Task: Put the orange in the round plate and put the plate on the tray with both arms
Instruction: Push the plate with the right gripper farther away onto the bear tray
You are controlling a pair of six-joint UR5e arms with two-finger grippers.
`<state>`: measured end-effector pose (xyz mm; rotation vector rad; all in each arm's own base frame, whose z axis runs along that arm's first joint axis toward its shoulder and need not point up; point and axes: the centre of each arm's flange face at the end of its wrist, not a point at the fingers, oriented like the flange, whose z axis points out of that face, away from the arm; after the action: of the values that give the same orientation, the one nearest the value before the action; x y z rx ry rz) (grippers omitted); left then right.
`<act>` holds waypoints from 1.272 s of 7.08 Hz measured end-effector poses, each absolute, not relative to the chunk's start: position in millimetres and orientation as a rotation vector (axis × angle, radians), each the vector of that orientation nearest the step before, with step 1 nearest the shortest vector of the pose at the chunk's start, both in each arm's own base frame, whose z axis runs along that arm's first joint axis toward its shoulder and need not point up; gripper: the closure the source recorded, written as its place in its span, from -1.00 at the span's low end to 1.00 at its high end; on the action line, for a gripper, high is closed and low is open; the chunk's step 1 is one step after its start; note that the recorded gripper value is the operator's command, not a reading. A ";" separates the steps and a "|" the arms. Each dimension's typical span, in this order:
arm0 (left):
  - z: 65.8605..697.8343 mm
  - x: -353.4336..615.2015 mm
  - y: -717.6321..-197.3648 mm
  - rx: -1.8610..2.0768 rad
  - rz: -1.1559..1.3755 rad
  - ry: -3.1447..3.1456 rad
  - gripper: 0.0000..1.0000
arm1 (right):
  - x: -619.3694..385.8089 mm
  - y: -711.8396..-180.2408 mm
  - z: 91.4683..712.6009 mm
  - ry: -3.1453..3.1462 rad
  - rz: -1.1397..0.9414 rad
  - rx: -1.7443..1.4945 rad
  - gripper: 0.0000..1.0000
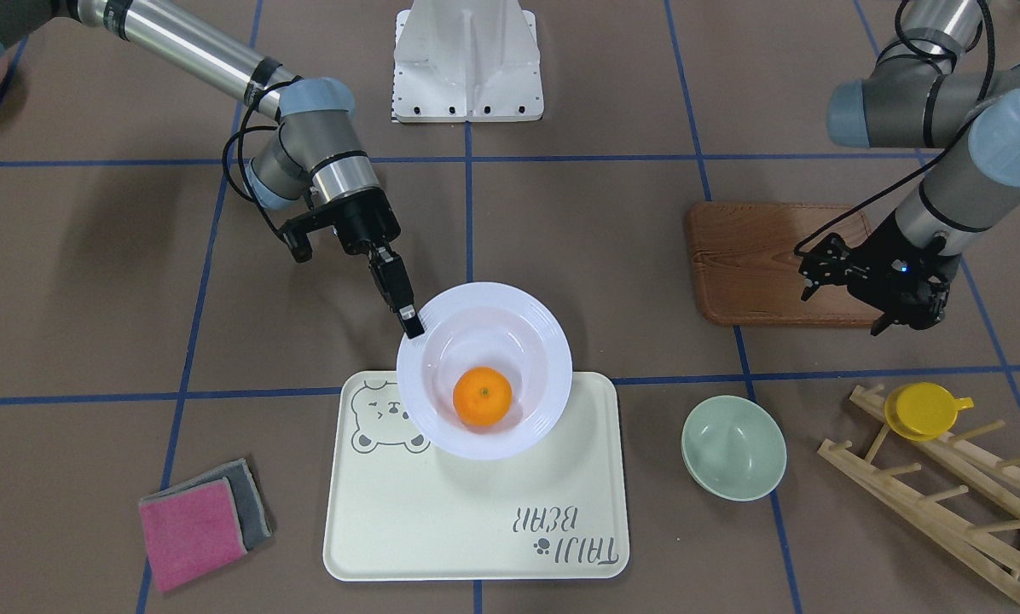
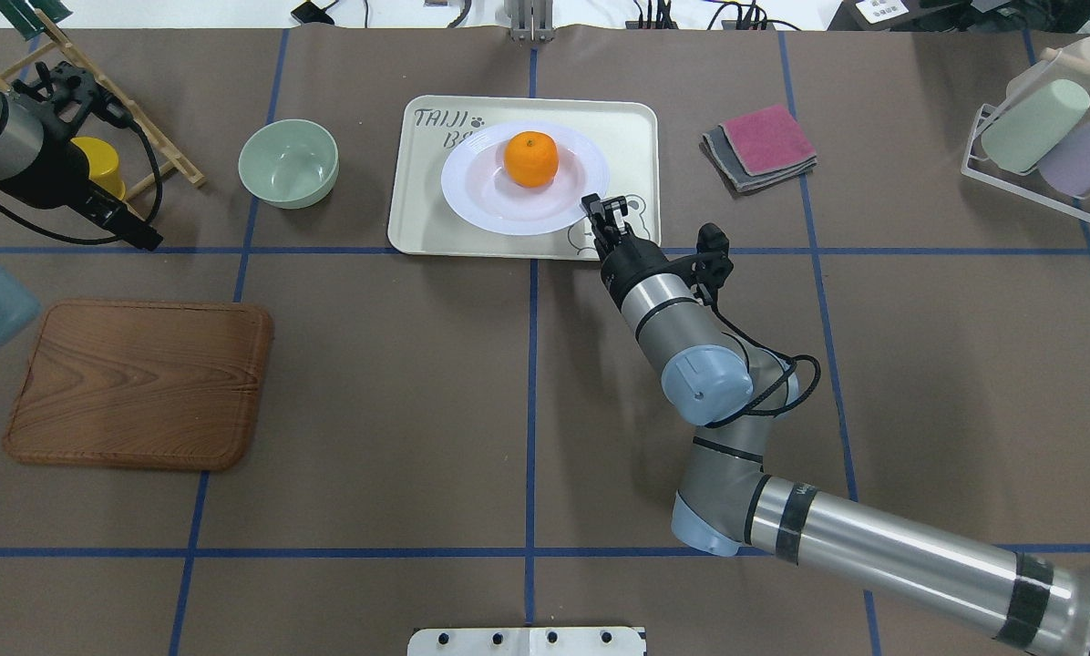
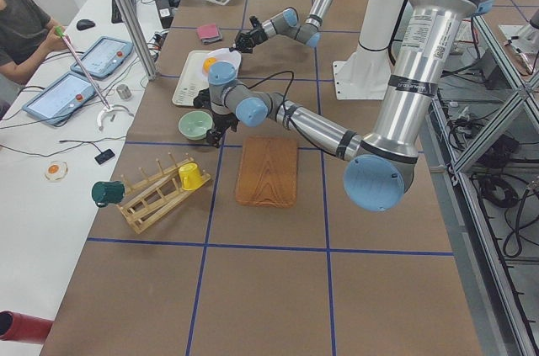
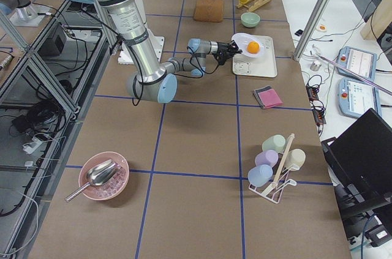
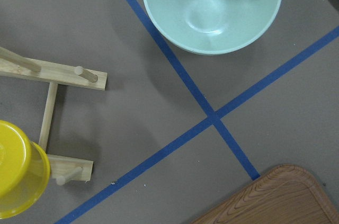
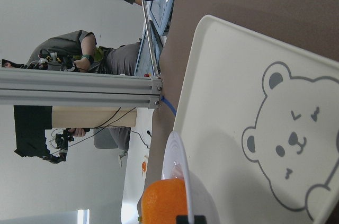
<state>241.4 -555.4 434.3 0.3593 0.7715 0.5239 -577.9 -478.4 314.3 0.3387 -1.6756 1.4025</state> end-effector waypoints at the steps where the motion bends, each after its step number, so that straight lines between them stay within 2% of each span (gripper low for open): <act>1: 434.5 241.1 -555.4 0.359 0.523 0.771 -1.00 | -588.4 -488.3 314.7 -1.658 1.414 0.342 1.00; 3: 434.2 241.0 -555.3 0.360 0.524 0.771 -1.00 | -598.2 -498.0 318.1 -1.632 1.417 0.347 1.00; 4: 434.2 241.0 -555.3 0.360 0.524 0.771 -1.00 | -600.1 -499.8 316.5 -1.631 1.415 0.343 0.92; 6: 434.5 240.9 -555.2 0.359 0.523 0.771 -1.00 | -605.2 -503.3 316.2 -1.613 1.404 0.335 -0.72; 7: 435.1 240.8 -554.9 0.358 0.523 0.771 -1.00 | -605.1 -506.5 317.3 -1.605 1.396 0.327 -1.00; 9: 435.4 240.7 -554.8 0.358 0.523 0.771 -1.00 | -600.0 -515.3 313.7 -1.604 1.380 0.315 -1.00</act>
<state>240.7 -554.8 435.4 0.3578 0.7709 0.5229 -600.0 -515.3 313.7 0.3152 -1.6039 1.3797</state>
